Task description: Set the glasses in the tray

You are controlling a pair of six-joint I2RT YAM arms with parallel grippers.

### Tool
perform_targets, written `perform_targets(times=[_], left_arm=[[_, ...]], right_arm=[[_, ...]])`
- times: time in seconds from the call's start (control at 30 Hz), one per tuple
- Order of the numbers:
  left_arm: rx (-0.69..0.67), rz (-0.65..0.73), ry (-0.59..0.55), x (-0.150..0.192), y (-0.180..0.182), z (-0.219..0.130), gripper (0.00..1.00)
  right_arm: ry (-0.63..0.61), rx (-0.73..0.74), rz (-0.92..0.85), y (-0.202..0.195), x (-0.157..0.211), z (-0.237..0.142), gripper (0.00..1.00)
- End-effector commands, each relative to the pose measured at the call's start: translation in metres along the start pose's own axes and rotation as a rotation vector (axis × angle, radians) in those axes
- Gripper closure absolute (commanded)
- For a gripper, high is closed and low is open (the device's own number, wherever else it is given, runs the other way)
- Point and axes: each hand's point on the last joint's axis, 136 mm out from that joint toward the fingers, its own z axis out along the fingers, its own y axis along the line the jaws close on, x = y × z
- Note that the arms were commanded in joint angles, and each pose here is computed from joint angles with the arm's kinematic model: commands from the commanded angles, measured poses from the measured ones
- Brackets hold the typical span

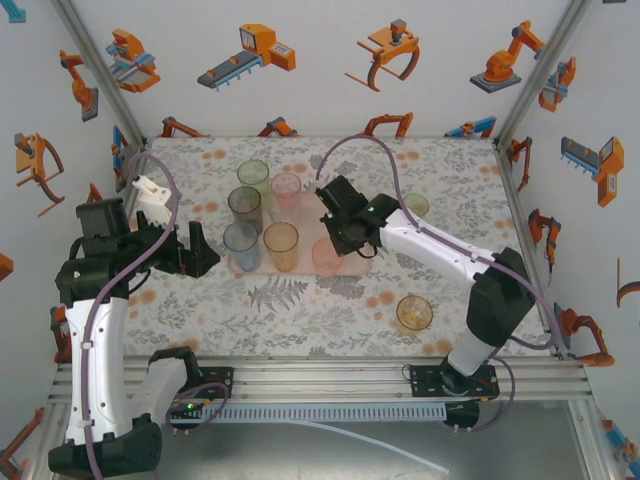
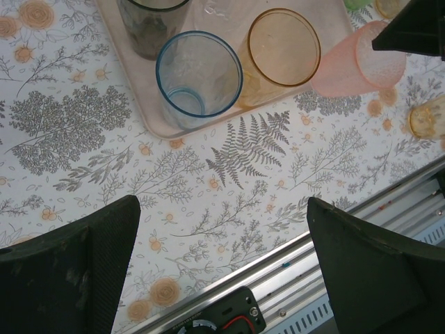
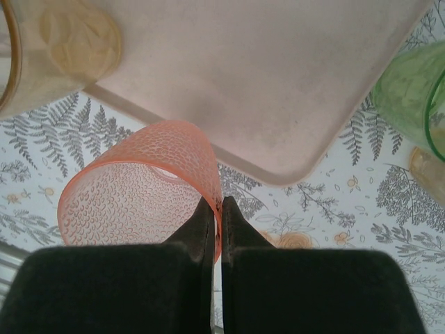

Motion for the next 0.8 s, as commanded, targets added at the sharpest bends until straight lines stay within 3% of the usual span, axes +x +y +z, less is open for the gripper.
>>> perform_targets(times=[0.0,0.77], left_arm=[[0.023,0.008,-0.029,-0.008,-0.008,-0.006,0.03],[0.025,0.005,-0.022,-0.004,-0.006,-0.002,0.03]], right_arm=[[-0.019,0.033,0.002,-0.008,-0.014,0.000,1.00],[0.004,0.004,0.056,-0.007,-0.028,0.041,1.00]])
